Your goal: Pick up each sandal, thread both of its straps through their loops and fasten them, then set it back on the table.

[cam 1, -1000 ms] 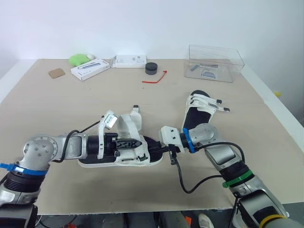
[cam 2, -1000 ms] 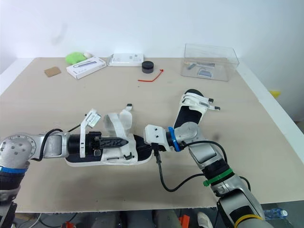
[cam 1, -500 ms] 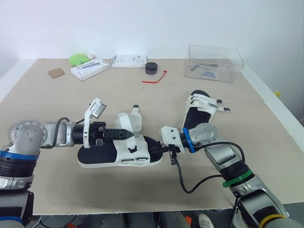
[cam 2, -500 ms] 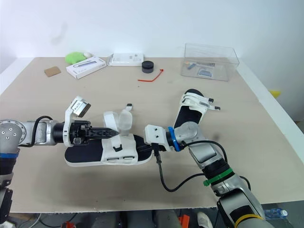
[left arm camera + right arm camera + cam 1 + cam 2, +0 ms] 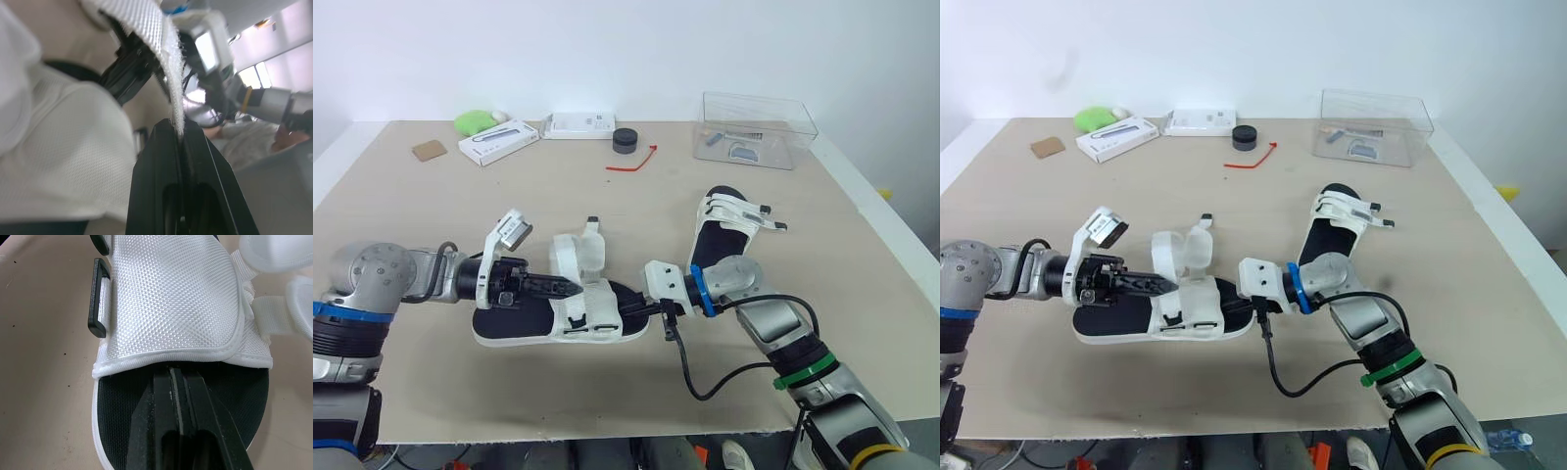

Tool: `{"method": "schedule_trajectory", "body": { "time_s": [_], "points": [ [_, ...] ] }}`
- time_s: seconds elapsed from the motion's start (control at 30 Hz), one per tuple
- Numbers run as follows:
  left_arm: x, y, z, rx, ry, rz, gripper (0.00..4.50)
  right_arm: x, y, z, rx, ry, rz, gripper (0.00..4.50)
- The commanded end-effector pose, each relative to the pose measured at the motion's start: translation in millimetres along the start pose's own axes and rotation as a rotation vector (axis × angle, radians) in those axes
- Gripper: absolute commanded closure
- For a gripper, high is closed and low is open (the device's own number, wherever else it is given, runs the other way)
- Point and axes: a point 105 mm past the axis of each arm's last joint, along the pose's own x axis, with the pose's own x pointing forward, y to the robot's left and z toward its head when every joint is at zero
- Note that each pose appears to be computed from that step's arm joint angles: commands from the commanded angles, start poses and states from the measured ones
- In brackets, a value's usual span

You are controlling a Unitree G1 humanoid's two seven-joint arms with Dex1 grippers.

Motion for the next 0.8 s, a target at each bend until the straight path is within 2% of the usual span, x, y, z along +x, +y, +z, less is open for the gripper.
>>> {"method": "schedule_trajectory", "body": {
  "time_s": [0.03, 0.8],
  "points": [
    [-0.1, -7.0, -0.4, 0.053, 0.033, -0.021, 4.41, -2.1, 4.0, -11.7, 0.023, 0.051, 0.001, 4.5],
    [11.6, -2.8, -2.0, 0.126, 0.09, -0.037, 4.41, -0.6, 5.7, -11.4, 0.012, 0.054, 0.001, 4.5]
  ]
}}
